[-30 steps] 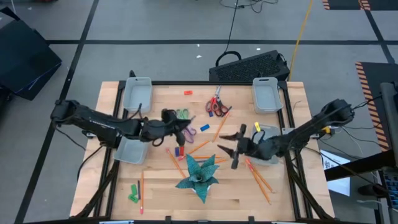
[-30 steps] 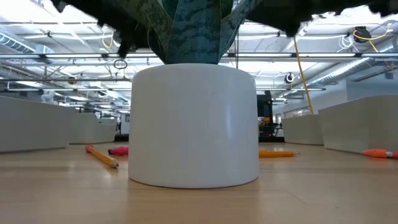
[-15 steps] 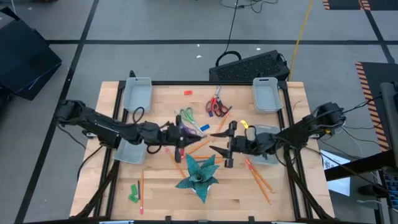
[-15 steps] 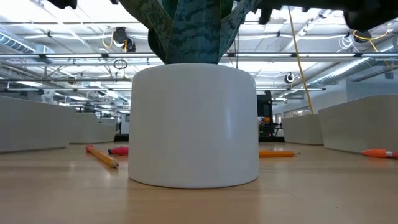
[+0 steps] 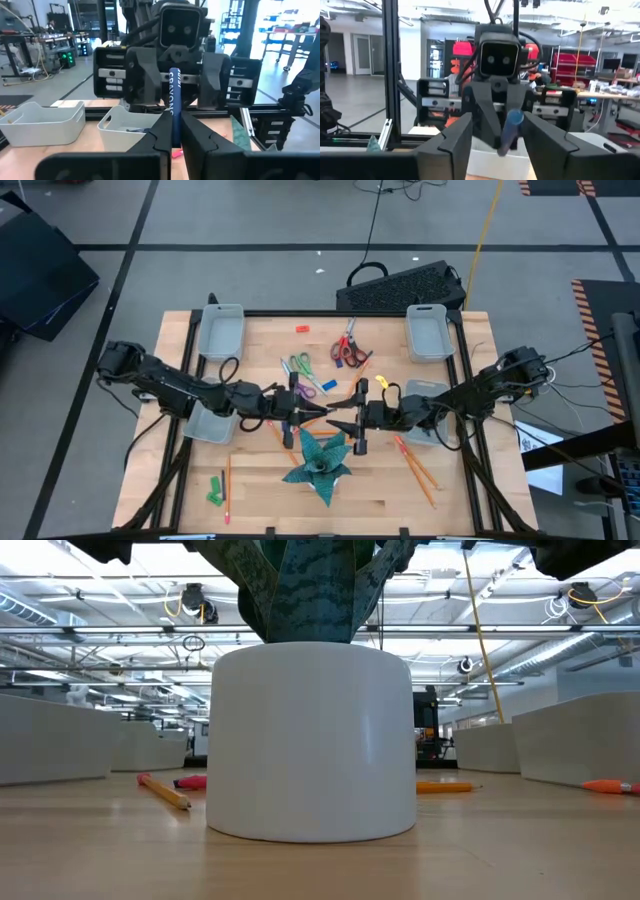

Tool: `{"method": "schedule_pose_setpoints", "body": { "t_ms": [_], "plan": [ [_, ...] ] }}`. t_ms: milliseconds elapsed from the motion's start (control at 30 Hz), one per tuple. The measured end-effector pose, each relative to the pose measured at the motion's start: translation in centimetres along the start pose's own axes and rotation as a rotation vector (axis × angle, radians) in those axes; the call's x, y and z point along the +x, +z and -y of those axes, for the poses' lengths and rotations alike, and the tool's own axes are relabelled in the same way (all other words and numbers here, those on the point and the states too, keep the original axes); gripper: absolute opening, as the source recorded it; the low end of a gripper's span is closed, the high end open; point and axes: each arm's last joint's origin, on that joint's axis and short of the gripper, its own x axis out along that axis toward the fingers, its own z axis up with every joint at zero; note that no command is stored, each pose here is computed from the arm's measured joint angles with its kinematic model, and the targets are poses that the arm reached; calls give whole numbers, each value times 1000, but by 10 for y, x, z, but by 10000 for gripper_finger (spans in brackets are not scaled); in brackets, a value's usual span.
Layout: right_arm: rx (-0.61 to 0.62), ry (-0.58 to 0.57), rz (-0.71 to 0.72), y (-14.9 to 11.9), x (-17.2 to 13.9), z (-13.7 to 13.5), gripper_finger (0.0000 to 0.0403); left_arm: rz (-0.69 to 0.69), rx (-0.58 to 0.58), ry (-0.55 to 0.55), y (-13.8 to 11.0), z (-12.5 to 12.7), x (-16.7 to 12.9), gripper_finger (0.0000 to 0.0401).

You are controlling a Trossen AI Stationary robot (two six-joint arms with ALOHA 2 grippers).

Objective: Sort crayons/erasers/pens/pencils in bins
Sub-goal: Put the blue crayon into the bottom right gray bin

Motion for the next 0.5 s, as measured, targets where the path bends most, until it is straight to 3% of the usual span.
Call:
{"method": "schedule_pose_setpoints", "body": {
  "t_ms": [233,433,500],
  "plan": [
    [6,45,36,3,0,0,115,12,18,-10,1,2,0,26],
    [2,40,40,4,0,0,24,7,22,-14,1,3,0,26],
    [-5,40,38,3,0,0,19,3,23,-15,0,3,0,26]
  ]
}}
